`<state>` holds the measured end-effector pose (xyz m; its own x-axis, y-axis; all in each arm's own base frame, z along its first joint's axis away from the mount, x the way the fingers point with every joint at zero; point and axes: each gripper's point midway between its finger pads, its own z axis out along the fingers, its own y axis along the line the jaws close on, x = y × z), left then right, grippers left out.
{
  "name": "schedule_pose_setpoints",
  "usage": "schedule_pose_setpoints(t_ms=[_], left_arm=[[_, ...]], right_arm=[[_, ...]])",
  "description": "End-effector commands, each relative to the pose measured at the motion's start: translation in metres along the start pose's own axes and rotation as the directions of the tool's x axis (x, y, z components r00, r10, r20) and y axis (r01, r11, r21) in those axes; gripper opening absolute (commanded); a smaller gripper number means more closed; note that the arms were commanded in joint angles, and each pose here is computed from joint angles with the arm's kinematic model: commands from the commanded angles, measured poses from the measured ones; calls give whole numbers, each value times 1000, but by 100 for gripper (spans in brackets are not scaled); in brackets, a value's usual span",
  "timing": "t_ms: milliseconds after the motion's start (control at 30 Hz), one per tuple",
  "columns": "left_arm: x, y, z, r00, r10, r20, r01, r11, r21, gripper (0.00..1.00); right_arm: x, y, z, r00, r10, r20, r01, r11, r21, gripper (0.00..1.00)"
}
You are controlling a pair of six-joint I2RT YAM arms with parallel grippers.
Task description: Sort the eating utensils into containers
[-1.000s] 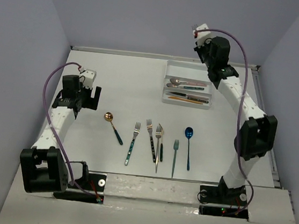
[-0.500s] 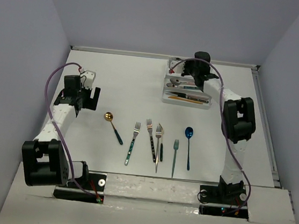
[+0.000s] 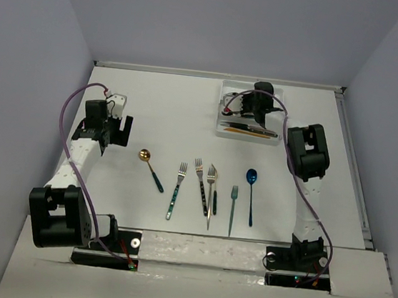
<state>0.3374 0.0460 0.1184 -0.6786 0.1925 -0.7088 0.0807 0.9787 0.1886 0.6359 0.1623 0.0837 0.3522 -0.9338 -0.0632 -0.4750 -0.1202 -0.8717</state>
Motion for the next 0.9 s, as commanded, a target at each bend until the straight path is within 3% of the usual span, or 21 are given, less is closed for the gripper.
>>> schedule_pose_setpoints(t_ms=[0, 167, 200, 400, 633, 700, 733, 800, 833, 867], left_arm=[[0, 3, 2, 1000, 7, 12, -7, 1000, -14, 99], [1, 3, 2, 1000, 8, 12, -8, 1000, -12, 99], [1, 3, 2, 1000, 8, 12, -8, 1000, -12, 99], [0, 3, 2, 1000, 10, 17, -10, 1000, -13, 99], [-2, 2, 0, 1000, 10, 25, -10, 1000, -8, 99], [-3, 1, -1, 999, 12, 30, -12, 1000, -3, 99], [-4, 1, -1, 999, 11, 32, -11, 1000, -1, 99], [-5, -1, -2, 999, 10, 38, -11, 1000, 9, 99], [-7, -1, -3, 999, 10, 44, -11, 1000, 14, 99], [-7, -3, -3, 999, 9, 45, -10, 1000, 22, 99]], right_arm=[[1, -58, -10, 1000, -25, 6, 23, 980, 199, 12], [-1, -63, -10, 1000, 4, 20, -9, 977, 215, 20], [-1, -63, -10, 1000, 11, 23, -16, 976, 216, 27], [1, -66, -16, 1000, 6, 10, -8, 975, 223, 40], [0, -109, -47, 997, 73, 20, -76, 941, 329, 41], [1, -139, -72, 988, 152, 37, -154, 901, 405, 41], [-7, -150, -81, 966, 243, 81, -254, 864, 434, 41], [-9, -191, -125, 913, 394, 107, -386, 748, 540, 43], [-26, -211, -153, 820, 529, 218, -550, 627, 552, 44], [-30, -199, -159, 748, 631, 204, -635, 592, 496, 45]])
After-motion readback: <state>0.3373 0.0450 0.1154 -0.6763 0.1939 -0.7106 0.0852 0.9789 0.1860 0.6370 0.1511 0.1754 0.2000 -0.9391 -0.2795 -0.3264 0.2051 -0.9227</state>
